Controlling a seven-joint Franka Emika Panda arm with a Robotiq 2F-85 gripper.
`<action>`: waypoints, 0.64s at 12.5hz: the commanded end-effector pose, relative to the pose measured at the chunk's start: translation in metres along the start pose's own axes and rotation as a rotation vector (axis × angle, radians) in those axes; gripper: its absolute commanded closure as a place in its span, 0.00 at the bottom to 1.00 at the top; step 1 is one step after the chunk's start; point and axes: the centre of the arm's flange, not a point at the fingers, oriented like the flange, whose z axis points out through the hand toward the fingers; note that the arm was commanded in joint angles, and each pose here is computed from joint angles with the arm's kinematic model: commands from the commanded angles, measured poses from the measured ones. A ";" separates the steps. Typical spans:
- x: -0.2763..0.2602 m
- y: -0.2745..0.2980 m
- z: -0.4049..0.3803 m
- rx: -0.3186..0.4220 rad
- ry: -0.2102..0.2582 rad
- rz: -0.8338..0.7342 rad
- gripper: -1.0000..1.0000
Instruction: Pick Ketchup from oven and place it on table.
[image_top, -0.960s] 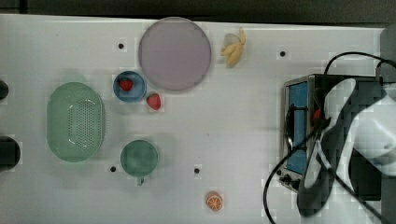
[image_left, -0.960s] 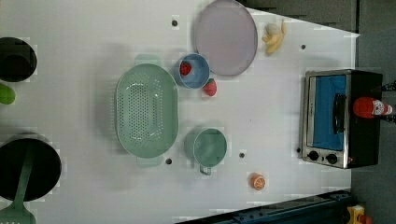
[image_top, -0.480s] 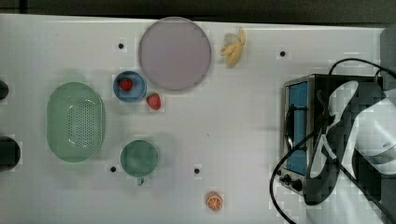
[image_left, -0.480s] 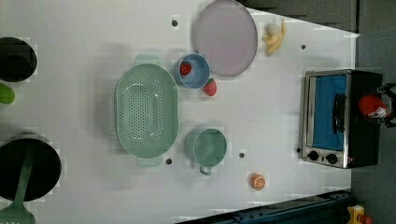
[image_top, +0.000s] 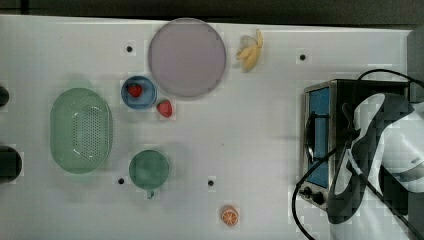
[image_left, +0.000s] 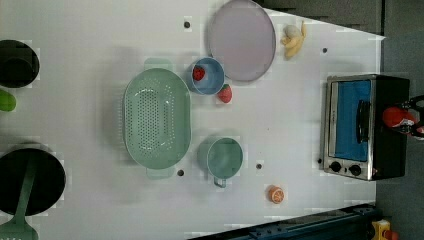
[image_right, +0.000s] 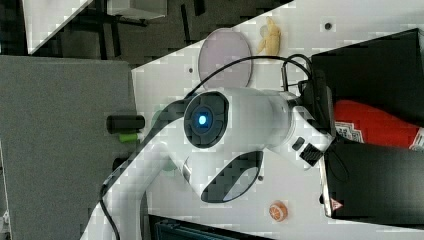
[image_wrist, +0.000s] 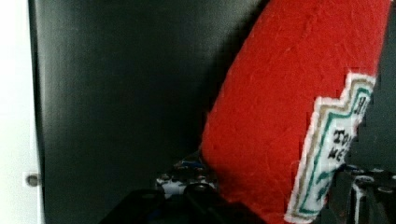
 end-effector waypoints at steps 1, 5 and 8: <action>-0.006 -0.010 -0.057 0.101 0.027 -0.008 0.37; -0.050 -0.022 -0.139 0.155 0.077 -0.189 0.37; -0.130 -0.030 -0.182 0.107 0.056 -0.360 0.37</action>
